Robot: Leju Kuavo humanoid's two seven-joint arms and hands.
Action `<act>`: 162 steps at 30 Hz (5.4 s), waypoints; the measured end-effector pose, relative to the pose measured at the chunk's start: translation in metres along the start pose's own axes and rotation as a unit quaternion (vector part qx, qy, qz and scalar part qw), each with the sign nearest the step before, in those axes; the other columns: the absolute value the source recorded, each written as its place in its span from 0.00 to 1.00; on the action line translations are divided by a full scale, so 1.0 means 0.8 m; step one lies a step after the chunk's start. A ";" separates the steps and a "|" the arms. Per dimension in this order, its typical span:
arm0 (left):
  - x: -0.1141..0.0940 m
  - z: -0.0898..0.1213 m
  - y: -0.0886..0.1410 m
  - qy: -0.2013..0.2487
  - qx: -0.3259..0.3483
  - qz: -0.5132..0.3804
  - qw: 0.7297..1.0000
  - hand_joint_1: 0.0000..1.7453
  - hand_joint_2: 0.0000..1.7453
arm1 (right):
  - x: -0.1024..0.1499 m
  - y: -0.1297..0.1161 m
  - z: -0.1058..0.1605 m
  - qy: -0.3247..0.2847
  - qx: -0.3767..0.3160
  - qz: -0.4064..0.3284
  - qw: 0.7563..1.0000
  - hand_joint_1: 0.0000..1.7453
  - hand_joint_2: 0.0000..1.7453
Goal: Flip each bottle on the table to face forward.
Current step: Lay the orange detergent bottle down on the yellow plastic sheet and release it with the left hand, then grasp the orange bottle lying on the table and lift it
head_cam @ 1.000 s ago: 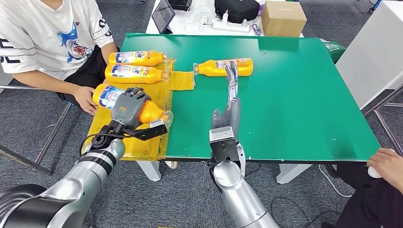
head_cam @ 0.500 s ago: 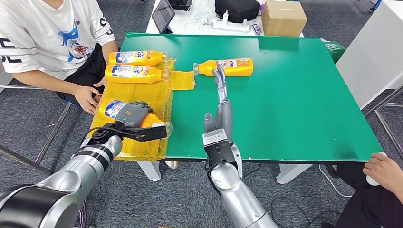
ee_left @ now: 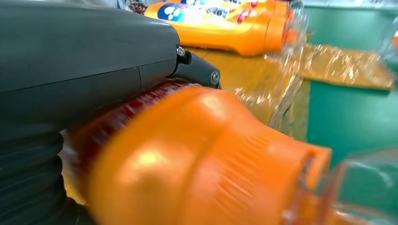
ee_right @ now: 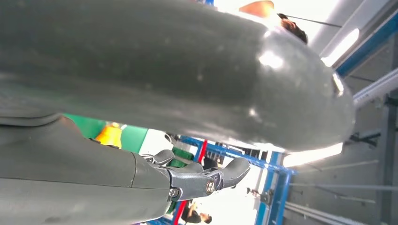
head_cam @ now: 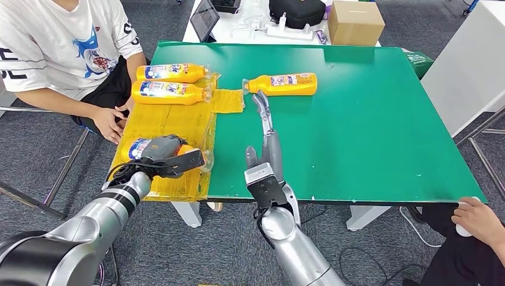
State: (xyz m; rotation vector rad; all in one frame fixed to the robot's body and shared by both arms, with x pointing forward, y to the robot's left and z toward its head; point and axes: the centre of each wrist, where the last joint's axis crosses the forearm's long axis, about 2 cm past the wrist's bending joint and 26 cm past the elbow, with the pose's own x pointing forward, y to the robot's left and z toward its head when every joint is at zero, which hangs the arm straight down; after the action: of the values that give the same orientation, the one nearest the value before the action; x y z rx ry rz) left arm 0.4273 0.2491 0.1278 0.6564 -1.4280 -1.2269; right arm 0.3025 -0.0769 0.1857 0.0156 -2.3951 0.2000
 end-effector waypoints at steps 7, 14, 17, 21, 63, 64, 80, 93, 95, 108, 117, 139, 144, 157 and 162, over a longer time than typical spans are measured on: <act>-0.002 0.006 -0.013 0.006 -0.015 -0.008 1.000 0.00 0.00 | -0.005 0.002 0.005 0.012 0.011 -0.003 1.000 0.00 0.00; -0.004 0.010 -0.022 0.001 -0.027 0.006 1.000 0.00 0.00 | -0.007 0.003 0.008 0.018 0.017 -0.006 1.000 0.00 0.00; -0.004 0.011 -0.023 -0.006 -0.031 0.014 0.999 0.00 0.00 | -0.008 0.003 0.009 0.020 0.021 -0.008 1.000 0.00 0.00; -0.004 0.011 -0.024 -0.008 -0.032 0.015 0.999 0.00 0.00 | -0.009 0.003 0.009 0.021 0.023 -0.008 0.999 0.00 0.00; 0.074 0.069 -0.017 -0.120 0.455 0.482 0.739 0.00 1.00 | 0.002 -0.045 0.055 0.018 -0.141 0.095 0.985 0.00 1.00; 0.076 0.074 -0.023 -0.120 0.450 0.488 0.738 0.00 1.00 | 0.002 -0.051 0.057 0.022 -0.145 0.099 0.984 0.00 1.00; 0.091 0.126 -0.097 -0.102 0.393 0.518 0.753 0.00 1.00 | -0.054 -0.133 0.092 0.185 0.014 0.172 0.967 0.00 1.00; 0.090 0.121 -0.106 -0.115 0.355 0.529 0.762 0.00 1.00 | -0.136 -0.218 0.054 0.320 0.201 0.281 0.882 0.00 1.00; 0.091 0.118 -0.107 -0.114 0.348 0.531 0.764 0.00 1.00 | -0.145 -0.226 0.045 0.333 0.215 0.289 0.872 0.00 1.00; 0.094 0.103 -0.112 -0.113 0.320 0.540 0.770 0.00 1.00 | -0.167 -0.236 -0.003 0.383 0.315 0.297 0.816 0.00 1.00; 0.093 0.090 -0.116 -0.106 0.301 0.548 0.773 0.00 1.00 | -0.173 -0.241 -0.016 0.416 0.391 0.241 0.785 0.00 1.00; 0.093 0.089 -0.120 -0.098 0.291 0.555 0.773 0.00 1.00 | -0.174 -0.256 -0.017 0.391 0.467 0.299 0.734 0.00 1.00; 0.092 0.089 -0.121 -0.097 0.291 0.556 0.773 0.00 1.00 | -0.174 -0.249 -0.015 0.385 0.486 0.328 0.713 0.00 1.00; 0.092 0.090 -0.121 -0.093 0.288 0.557 0.774 0.00 1.00 | -0.174 -0.240 -0.013 0.383 0.497 0.362 0.689 0.00 1.00; 0.092 0.091 -0.123 -0.088 0.284 0.558 0.775 0.00 1.00 | -0.175 -0.231 -0.009 0.386 0.499 0.404 0.663 0.01 1.00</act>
State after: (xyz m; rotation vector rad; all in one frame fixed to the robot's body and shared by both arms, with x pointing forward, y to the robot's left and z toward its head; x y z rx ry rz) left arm 0.3173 0.1758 0.0731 -0.0295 -1.9058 0.1156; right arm 0.4230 -0.2649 0.1230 -0.5204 -1.0377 1.5602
